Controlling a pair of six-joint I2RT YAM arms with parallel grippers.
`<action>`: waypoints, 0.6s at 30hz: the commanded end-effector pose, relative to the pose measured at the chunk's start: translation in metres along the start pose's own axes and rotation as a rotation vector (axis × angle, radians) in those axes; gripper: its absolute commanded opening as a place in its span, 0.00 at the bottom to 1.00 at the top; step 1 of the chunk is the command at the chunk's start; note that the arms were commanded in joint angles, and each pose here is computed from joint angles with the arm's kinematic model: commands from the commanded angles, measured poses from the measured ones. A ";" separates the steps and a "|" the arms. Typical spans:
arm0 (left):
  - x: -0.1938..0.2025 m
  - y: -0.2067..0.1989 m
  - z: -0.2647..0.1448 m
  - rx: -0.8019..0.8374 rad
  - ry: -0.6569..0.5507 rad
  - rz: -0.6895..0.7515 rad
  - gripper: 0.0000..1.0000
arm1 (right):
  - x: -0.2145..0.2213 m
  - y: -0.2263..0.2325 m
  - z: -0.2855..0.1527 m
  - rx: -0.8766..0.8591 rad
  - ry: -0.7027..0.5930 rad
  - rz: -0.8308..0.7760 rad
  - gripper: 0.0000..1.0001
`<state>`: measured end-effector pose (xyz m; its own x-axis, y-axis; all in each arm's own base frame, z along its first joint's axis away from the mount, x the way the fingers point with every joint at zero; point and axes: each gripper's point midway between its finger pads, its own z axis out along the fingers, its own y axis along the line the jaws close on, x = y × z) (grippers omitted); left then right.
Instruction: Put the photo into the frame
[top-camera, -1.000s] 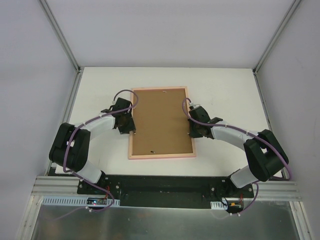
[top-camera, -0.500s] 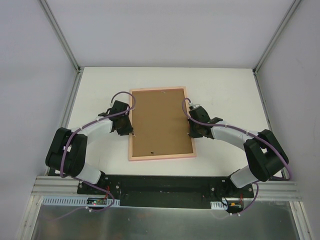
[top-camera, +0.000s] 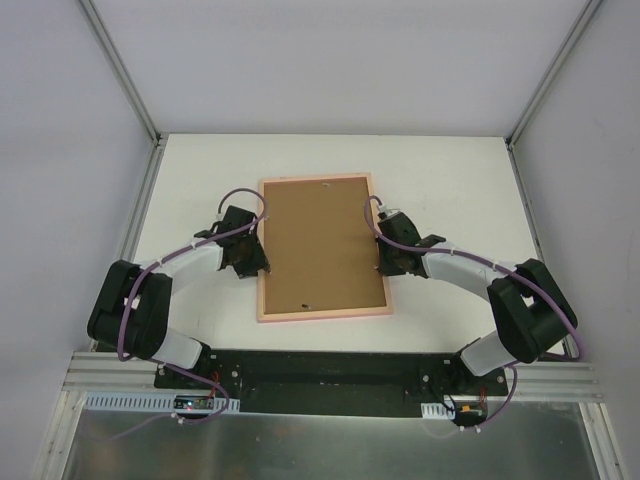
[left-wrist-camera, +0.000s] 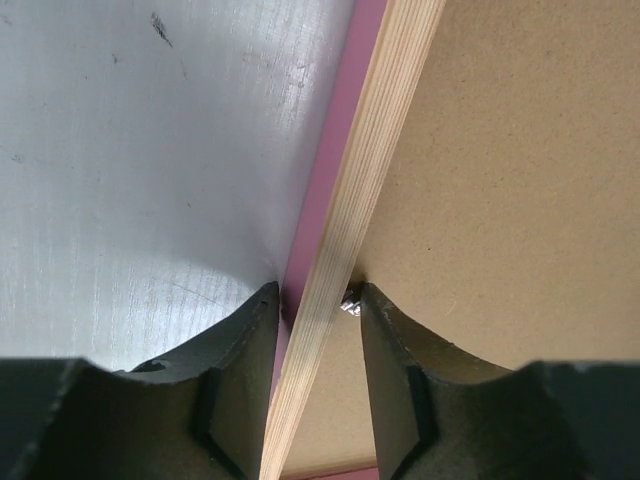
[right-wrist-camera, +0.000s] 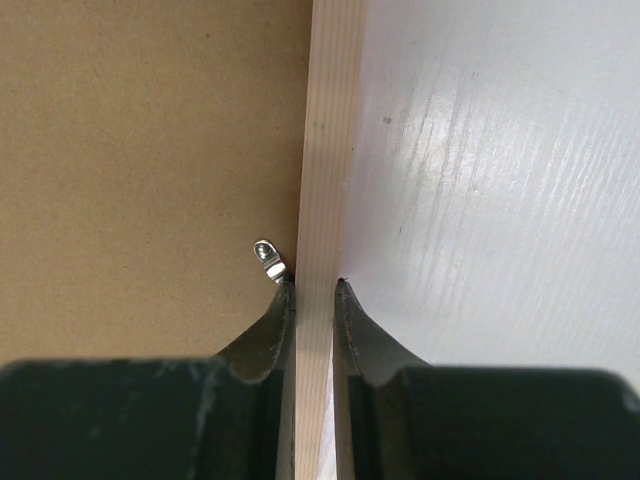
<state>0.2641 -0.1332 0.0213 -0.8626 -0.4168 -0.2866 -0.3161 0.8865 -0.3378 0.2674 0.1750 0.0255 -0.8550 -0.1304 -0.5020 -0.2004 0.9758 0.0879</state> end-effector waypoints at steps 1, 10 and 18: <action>0.003 0.014 -0.002 -0.056 -0.018 -0.049 0.36 | 0.011 0.000 -0.002 -0.020 0.035 -0.031 0.01; 0.004 0.014 -0.002 -0.060 -0.016 -0.076 0.15 | 0.011 0.000 -0.002 -0.018 0.038 -0.031 0.01; 0.003 0.011 0.001 -0.056 -0.002 -0.047 0.18 | 0.009 0.002 -0.003 -0.024 0.036 -0.031 0.01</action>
<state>0.2645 -0.1305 0.0226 -0.8396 -0.4599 -0.2891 -0.3577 0.8686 -0.3428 0.2674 0.1754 0.0255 -0.8557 -0.1300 -0.5009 -0.2021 0.9750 0.0922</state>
